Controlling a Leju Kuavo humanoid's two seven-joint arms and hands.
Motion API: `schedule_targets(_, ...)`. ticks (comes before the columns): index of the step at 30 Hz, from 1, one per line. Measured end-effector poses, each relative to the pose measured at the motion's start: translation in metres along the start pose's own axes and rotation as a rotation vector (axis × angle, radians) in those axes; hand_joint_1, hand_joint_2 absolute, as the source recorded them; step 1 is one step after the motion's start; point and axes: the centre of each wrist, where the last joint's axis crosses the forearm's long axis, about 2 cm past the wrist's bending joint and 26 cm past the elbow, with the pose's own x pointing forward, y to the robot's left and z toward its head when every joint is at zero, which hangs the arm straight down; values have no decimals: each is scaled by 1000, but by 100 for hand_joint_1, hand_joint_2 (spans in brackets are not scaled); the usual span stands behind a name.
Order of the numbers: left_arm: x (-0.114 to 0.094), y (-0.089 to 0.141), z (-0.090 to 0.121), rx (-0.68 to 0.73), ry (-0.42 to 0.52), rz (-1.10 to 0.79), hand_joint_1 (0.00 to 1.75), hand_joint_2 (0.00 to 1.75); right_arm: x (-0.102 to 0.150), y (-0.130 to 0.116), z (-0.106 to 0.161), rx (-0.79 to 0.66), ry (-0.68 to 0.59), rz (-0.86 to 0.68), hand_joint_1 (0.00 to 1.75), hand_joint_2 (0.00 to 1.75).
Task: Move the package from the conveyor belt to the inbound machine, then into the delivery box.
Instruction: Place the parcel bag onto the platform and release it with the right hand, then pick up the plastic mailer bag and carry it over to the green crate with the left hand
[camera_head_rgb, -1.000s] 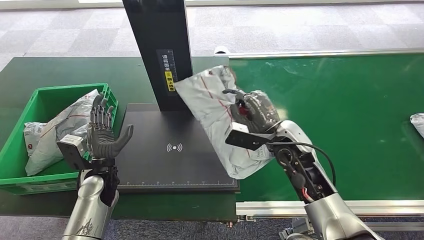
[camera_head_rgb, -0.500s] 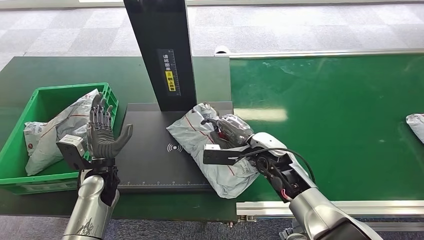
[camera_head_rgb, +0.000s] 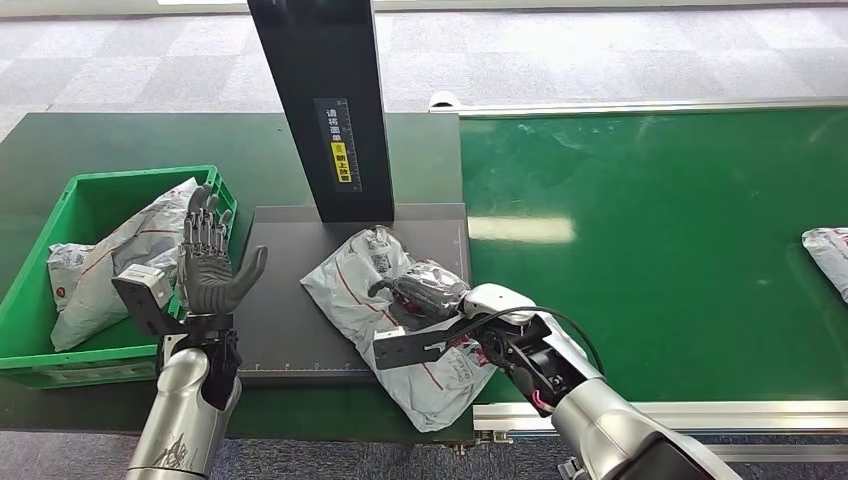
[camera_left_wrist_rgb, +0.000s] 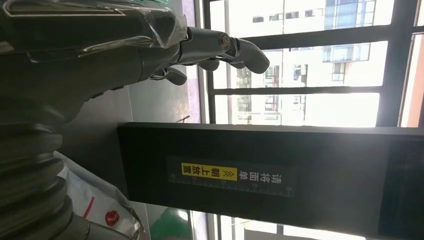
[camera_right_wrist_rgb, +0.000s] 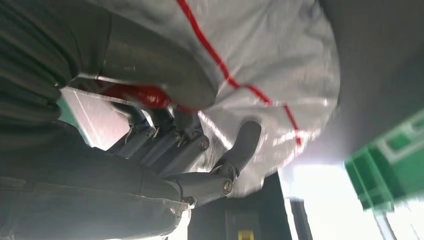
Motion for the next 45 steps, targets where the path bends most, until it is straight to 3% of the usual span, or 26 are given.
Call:
schedule_targets(2, 0, -1, -1, -7, 7, 21, 0, 175, 2, -1, -1, -89, 0, 16, 0, 175)
schedule_targets(23, -11, -25, -4, -62, 54, 83, 0, 175, -9, -2, 23, -779, -19, -644, 0, 175)
schedule_targets(27, -12, -30, -2, -135, 55, 91, 0, 175, -12, -4, 34, -905, -26, -726, 0, 175)
schedule_targets(32, -14, -37, 4, -210, 57, 93, 0, 175, -17, -12, 44, -980, -32, -734, 0, 175)
schedule_targets(45, -15, -40, 5, -234, 63, 88, 0, 175, -21, -17, 52, -1026, -33, -732, 0, 175)
